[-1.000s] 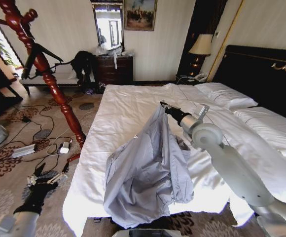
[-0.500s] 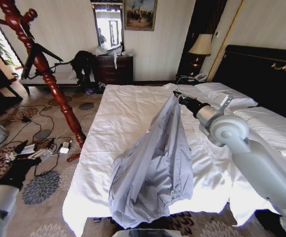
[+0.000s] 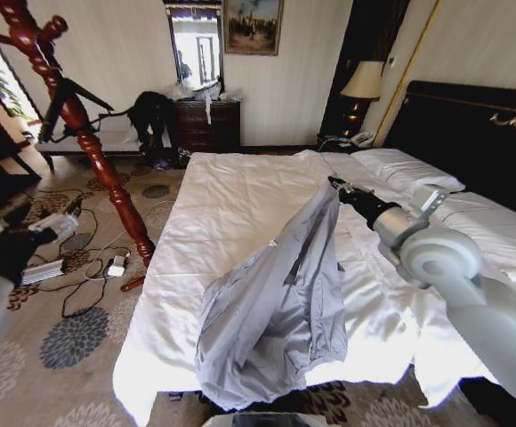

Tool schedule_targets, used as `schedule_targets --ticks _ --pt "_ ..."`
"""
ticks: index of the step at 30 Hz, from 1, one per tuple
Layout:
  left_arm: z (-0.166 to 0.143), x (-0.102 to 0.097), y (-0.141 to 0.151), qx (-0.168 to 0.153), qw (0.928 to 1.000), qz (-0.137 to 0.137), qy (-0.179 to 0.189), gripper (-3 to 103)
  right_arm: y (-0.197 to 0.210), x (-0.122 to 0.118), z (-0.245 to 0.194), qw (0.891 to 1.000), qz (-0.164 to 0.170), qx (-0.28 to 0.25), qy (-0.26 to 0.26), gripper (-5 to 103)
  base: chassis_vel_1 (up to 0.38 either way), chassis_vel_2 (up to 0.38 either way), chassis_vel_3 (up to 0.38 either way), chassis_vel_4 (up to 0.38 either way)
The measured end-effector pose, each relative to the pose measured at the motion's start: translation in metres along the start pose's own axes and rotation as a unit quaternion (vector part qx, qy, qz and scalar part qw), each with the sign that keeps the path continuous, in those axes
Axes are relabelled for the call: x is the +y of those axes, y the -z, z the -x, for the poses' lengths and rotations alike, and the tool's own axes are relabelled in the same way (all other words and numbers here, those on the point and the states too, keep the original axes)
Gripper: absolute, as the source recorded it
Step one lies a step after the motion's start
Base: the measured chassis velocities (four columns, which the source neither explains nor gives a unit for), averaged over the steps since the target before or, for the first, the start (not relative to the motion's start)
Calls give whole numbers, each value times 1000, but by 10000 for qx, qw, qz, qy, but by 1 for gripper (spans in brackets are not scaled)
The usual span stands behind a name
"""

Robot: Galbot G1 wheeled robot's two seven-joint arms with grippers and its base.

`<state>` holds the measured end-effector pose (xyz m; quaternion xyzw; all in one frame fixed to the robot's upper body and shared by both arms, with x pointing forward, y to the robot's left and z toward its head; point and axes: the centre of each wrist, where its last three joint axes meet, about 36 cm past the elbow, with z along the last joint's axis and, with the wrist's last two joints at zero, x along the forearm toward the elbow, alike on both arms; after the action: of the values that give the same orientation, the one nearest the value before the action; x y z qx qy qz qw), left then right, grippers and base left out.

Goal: Pick up the clothes from the bed and hang them on the clothes hanger.

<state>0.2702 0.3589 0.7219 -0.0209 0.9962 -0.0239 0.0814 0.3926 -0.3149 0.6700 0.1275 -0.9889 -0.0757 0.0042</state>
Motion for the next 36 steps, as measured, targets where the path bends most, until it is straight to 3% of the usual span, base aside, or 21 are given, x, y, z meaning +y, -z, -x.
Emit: schedule_targets --ticks 7,13,23,27,29,32,36 --pt "38 -5 48 -158 9993 79 -331 100 11 -11 -24 9993 -301 -69 -206 1 0 0 0 0" --pt "76 15 79 -199 9993 242 -224 100 12 -9 -35 9989 -365 -95 -261 1 0 0 0 0" --pt "122 44 110 -165 9997 185 25 100 11 -7 -37 9988 -377 -95 -290 1 0 0 0 0" --pt "144 56 136 -75 9996 188 187 100 12 -9 -36 9988 -360 -116 -315 1 0 0 0 0" --pt "162 64 157 75 9995 76 303 100 12 -11 -35 9988 -337 -127 -341 1 0 0 0 0" --pt "174 72 168 169 9989 -28 425 100 13 -11 -35 9988 -335 -130 -338 1 0 0 0 0" --pt "198 93 185 525 9957 -245 725 100 12 -12 -31 9991 -306 -141 -269 1 0 0 0 0"
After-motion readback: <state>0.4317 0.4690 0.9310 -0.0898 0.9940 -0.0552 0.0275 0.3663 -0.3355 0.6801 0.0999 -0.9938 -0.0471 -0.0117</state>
